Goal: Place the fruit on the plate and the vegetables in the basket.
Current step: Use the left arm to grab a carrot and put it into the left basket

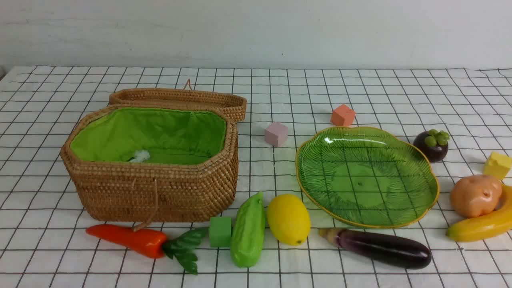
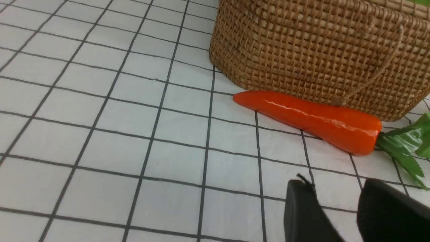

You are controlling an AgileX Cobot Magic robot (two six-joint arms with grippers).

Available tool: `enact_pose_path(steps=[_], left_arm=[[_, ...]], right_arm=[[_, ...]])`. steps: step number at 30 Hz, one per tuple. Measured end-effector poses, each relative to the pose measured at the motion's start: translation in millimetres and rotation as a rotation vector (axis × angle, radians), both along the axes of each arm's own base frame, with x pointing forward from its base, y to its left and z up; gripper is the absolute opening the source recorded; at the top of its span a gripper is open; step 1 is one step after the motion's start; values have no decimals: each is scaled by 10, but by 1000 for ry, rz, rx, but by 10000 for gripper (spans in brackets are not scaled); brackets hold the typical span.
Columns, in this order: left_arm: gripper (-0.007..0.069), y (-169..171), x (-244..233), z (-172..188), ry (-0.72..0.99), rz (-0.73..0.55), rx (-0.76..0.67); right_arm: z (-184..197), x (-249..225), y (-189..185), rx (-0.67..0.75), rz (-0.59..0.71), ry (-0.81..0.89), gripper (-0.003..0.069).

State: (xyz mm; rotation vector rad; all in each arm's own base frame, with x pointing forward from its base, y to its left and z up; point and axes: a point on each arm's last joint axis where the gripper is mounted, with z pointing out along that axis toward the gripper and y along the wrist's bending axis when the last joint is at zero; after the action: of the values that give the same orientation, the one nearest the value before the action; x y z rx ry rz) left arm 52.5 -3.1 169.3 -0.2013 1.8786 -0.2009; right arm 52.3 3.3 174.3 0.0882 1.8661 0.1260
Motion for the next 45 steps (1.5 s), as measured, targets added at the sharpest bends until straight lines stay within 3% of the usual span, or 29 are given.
enact_pose_path(steps=[32, 34, 37, 38, 41, 45], left_arm=[[239, 0, 11, 37, -42, 4, -14], [239, -11, 23, 86, -93, 16, -104], [239, -26, 36, 170, -172, 45, -334], [239, -23, 41, 223, -221, 67, -482], [239, 3, 44, 304, -303, 99, -661], [239, 49, 40, 378, -393, 130, -745]], right_arm=[[0, 0, 0, 0, 0, 0, 246], [0, 0, 0, 0, 0, 0, 246], [0, 0, 0, 0, 0, 0, 246], [0, 0, 0, 0, 0, 0, 246], [0, 0, 0, 0, 0, 0, 246], [0, 0, 0, 0, 0, 0, 246]])
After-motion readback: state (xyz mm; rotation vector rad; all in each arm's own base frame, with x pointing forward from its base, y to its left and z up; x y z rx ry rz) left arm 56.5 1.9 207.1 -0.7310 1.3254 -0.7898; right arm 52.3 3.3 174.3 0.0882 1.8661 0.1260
